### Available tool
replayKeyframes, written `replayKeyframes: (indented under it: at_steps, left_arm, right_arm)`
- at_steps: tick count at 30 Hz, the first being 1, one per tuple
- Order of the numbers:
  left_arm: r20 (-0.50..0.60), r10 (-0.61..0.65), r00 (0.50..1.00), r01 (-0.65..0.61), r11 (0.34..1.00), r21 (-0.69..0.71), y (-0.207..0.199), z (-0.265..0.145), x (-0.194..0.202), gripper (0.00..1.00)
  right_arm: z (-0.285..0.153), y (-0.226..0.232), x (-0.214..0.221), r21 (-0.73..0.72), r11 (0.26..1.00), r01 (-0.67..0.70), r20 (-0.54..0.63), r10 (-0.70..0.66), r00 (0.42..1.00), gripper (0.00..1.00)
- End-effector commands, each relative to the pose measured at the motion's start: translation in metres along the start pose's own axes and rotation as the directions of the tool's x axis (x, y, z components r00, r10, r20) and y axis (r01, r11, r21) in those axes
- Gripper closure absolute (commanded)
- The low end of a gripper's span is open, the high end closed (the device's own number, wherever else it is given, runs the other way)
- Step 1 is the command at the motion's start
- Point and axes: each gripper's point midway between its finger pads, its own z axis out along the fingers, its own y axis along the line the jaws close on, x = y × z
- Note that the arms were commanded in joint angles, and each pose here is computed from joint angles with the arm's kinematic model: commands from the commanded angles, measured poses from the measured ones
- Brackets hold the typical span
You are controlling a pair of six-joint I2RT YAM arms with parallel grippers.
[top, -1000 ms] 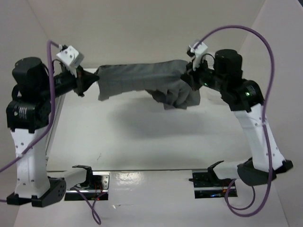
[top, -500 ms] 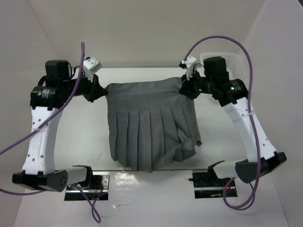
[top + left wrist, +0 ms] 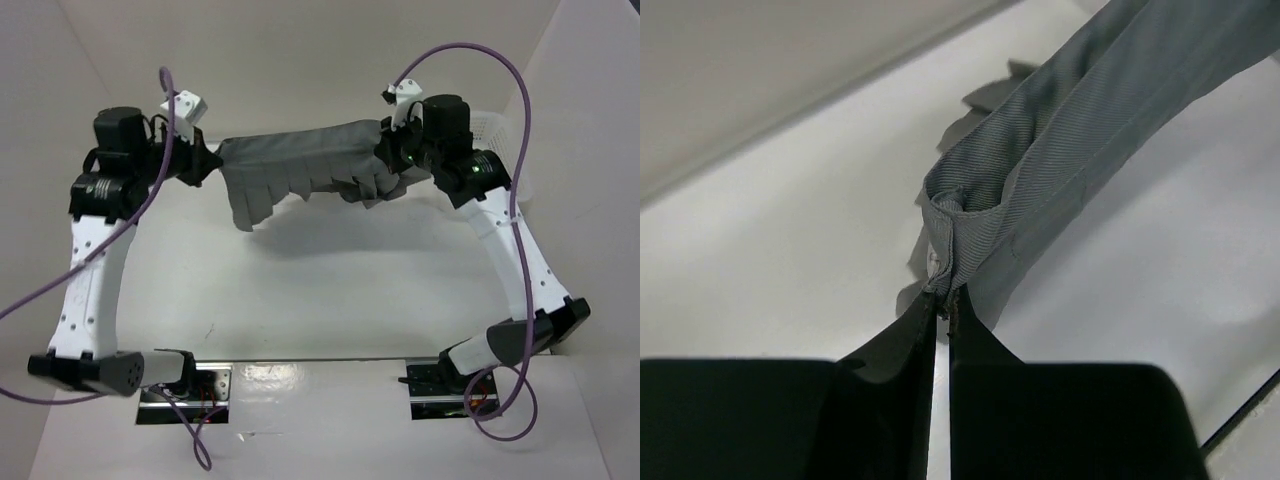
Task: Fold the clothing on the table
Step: Flatten the skirt out
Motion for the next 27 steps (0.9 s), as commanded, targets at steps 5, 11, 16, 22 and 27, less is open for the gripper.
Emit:
replayKeyframes:
  at_steps: [5, 11, 16, 22, 27]
  left_arm:
    - [0.086, 0.177, 0.98, -0.167, 0.979, -0.112, -0.013, -0.074, -0.004, 1.0]
    - [0.016, 0.238, 0.971, -0.239, 0.968, 0.082, -0.063, -0.1, 0.047, 1.0]
    - [-0.042, 0.215, 0.976, -0.205, 0.964, 0.17, -0.082, -0.11, 0.077, 1.0]
    - [-0.186, 0.145, 0.972, -0.111, 0.977, 0.184, -0.054, -0.057, 0.112, 1.0]
    - [-0.348, 0.045, 0.937, -0.008, 0.994, 0.106, -0.003, 0.014, 0.151, 0.98]
  right_arm:
    - [-0.064, -0.007, 0.02, 0.004, 0.992, 0.122, -0.006, -0.122, 0.992, 1.0]
    - [-0.117, 0.059, 0.061, -0.395, 0.894, 0.212, -0.024, -0.241, 0.97, 1.0]
    - [-0.144, 0.085, 0.079, -0.553, 0.806, 0.21, -0.036, -0.275, 0.961, 1.0]
    - [-0.088, 0.06, 0.098, -0.443, 0.887, 0.131, -0.112, -0.2, 0.973, 1.0]
    - [-0.026, 0.029, 0.143, -0.289, 0.957, 0.033, -0.249, -0.108, 0.962, 1.0]
